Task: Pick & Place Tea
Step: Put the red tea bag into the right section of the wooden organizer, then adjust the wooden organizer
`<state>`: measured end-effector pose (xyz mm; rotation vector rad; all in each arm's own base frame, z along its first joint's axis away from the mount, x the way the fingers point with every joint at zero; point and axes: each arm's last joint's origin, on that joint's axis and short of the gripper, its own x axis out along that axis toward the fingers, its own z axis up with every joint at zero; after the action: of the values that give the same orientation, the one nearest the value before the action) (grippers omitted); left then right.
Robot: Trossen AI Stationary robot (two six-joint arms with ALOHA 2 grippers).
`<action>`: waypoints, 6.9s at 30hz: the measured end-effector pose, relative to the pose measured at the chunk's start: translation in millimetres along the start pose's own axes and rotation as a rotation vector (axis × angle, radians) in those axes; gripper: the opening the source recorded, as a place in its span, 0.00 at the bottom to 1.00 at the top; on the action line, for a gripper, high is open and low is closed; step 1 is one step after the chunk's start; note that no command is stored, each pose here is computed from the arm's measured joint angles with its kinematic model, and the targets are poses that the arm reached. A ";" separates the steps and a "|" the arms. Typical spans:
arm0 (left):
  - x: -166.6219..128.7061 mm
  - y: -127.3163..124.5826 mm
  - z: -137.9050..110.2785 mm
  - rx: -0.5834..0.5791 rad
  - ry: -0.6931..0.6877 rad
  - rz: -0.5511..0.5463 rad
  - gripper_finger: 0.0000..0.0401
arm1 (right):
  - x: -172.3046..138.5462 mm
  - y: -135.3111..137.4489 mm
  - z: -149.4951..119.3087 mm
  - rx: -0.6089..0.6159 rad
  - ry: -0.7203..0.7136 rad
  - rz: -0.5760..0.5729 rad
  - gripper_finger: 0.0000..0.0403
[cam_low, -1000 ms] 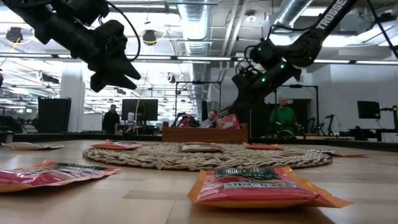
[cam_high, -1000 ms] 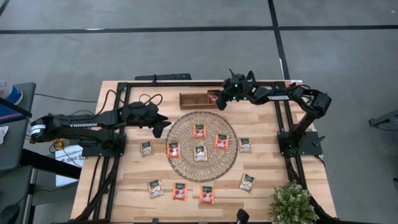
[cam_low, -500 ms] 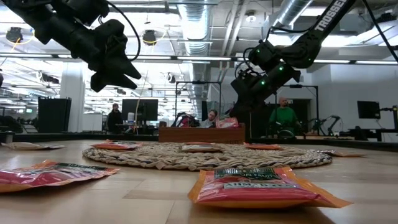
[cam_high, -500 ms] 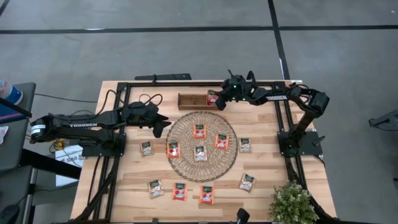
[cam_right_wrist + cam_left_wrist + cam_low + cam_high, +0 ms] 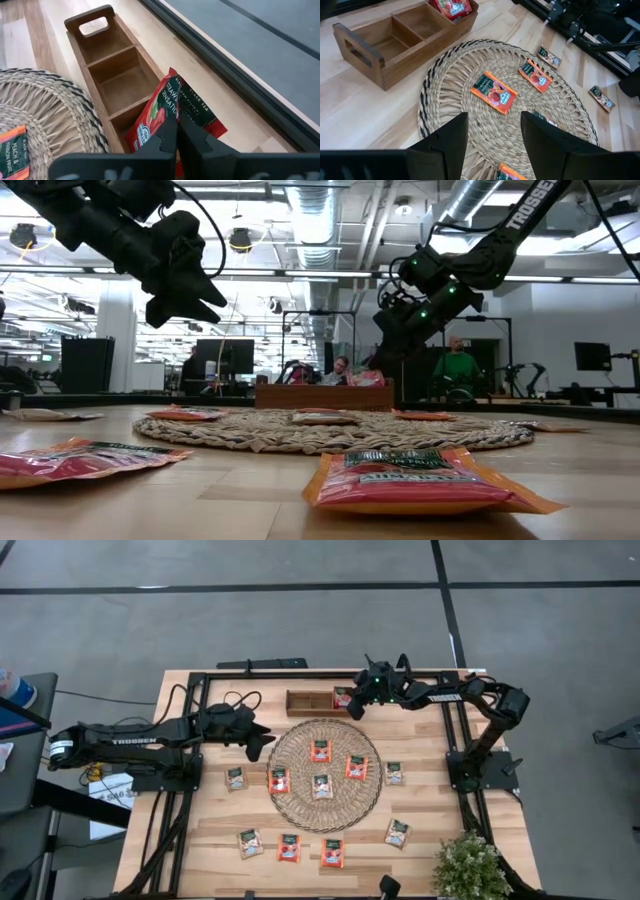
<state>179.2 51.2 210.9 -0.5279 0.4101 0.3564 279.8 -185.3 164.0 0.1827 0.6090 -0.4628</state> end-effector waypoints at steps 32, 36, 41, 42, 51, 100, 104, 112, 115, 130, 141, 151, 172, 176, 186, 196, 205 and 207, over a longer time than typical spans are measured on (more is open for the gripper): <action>0.0 -0.4 -0.1 0.000 0.005 -0.012 0.43 | -10.0 20.0 4.8 -0.035 0.017 -0.080 0.29; 0.0 -0.7 0.5 0.001 0.000 -0.015 0.43 | -19.4 27.2 13.0 -0.112 -0.019 -0.148 0.26; 0.0 -1.6 2.2 0.001 -0.017 -0.024 0.43 | -21.7 23.2 22.4 -0.124 -0.044 -0.171 0.22; 0.0 -1.8 2.5 0.002 -0.020 -0.025 0.43 | -20.4 21.2 24.1 -0.120 -0.047 -0.175 0.21; 0.0 -1.8 2.6 0.005 -0.021 -0.026 0.43 | -5.4 9.2 26.3 -0.093 -0.007 -0.135 0.15; 0.0 -1.9 2.5 0.008 -0.020 -0.027 0.43 | -25.6 68.2 1.6 -0.198 0.327 0.241 0.10; 0.0 -1.9 2.5 0.009 -0.020 -0.027 0.43 | -26.7 73.0 -0.9 -0.202 0.351 0.251 0.03; 0.0 -1.9 2.5 0.027 -0.021 -0.026 0.43 | -26.7 84.6 0.0 -0.256 0.327 0.147 0.00; 0.0 -1.9 2.5 0.028 -0.021 -0.026 0.43 | -25.7 81.6 2.2 -0.247 0.307 0.130 0.00; 0.0 -2.5 2.2 0.029 -0.009 -0.049 0.43 | -23.4 69.3 1.0 -0.254 0.325 0.110 0.00; 0.0 -2.5 2.2 0.032 -0.009 -0.050 0.43 | -22.7 58.3 1.4 -0.256 0.330 0.088 0.00; 0.0 -2.5 2.1 0.032 -0.009 -0.050 0.43 | -25.4 90.6 -2.0 -0.298 0.325 0.208 0.00; -0.1 -2.6 2.3 0.031 -0.011 -0.051 0.43 | -5.3 74.7 -17.9 -0.266 0.331 0.094 0.00; -0.1 -2.6 2.3 0.030 -0.010 -0.050 0.43 | -1.2 73.8 -22.1 -0.266 0.352 0.094 0.00; -0.1 -2.6 2.3 0.029 -0.010 -0.050 0.43 | -0.3 63.7 -18.9 -0.259 0.337 0.047 0.00; -0.1 -2.5 2.3 0.029 -0.010 -0.050 0.43 | 0.9 51.1 -16.5 -0.250 0.322 0.018 0.00; -0.1 -2.6 2.2 0.027 -0.010 -0.050 0.43 | 0.9 46.8 -16.4 -0.241 0.325 0.015 0.00; -0.1 -2.6 2.2 0.023 -0.010 -0.050 0.43 | -0.2 52.1 -17.0 -0.223 0.330 0.051 0.00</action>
<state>180.8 50.3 213.8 -0.5130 0.3904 0.3053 295.5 -134.2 152.0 0.0619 0.9716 -0.3138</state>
